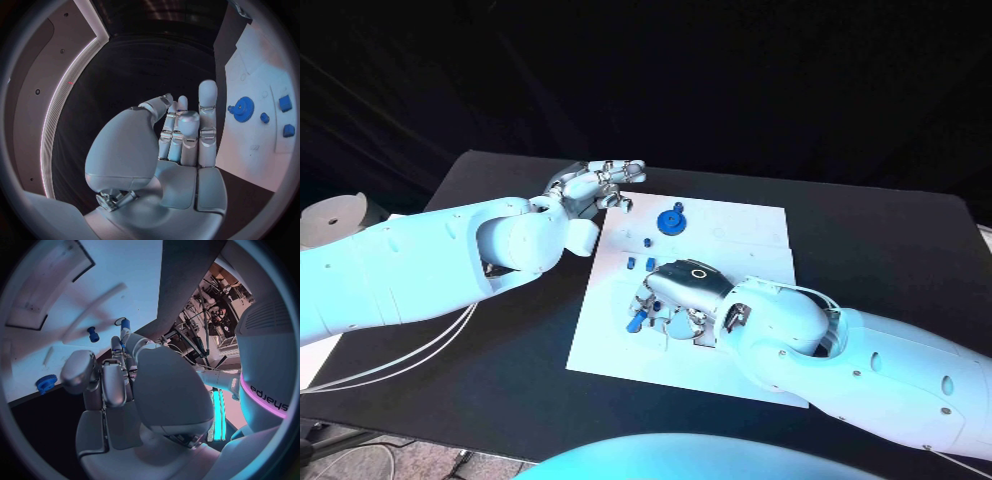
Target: Assemble the parts on the task board
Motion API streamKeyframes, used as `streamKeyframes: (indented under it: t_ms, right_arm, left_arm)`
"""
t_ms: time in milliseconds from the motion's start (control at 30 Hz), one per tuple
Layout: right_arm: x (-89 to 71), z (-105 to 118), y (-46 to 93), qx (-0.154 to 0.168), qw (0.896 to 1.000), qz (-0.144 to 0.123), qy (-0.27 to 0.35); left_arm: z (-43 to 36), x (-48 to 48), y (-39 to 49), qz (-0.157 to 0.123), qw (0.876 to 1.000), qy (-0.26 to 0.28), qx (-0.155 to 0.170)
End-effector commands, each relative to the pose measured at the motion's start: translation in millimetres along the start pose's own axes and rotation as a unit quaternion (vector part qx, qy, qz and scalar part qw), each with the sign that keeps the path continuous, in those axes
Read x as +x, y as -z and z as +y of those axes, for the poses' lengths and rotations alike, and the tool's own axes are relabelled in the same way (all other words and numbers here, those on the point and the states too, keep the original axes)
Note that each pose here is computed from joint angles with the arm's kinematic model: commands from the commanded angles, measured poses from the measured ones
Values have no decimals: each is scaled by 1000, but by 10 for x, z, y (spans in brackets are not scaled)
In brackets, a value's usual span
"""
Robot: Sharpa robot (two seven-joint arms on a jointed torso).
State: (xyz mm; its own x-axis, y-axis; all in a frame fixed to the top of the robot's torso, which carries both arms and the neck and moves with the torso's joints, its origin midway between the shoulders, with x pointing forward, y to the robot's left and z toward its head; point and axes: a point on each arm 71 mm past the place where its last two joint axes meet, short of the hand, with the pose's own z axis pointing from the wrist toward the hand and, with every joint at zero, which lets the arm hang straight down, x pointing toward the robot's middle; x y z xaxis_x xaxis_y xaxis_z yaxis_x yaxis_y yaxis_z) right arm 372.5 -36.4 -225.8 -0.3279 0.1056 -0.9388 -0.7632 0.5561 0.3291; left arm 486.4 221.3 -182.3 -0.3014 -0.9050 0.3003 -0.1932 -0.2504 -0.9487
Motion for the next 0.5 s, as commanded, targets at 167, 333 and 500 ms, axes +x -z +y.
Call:
streamKeyframes:
  t_ms: [167, 333, 500]
  right_arm:
    - [54, 9, 12, 5, 1000, 8, 12]
    - [42, 30, 29, 2, 1000, 5, 13]
    - [34, 28, 49, 5, 1000, 6, 18]
  left_arm:
    - [-7, 19, 1, 11, 1000, 2, 2]
    - [-7, 17, 2, 11, 1000, 2, 2]
    - [-8, 13, 4, 11, 1000, 2, 2]
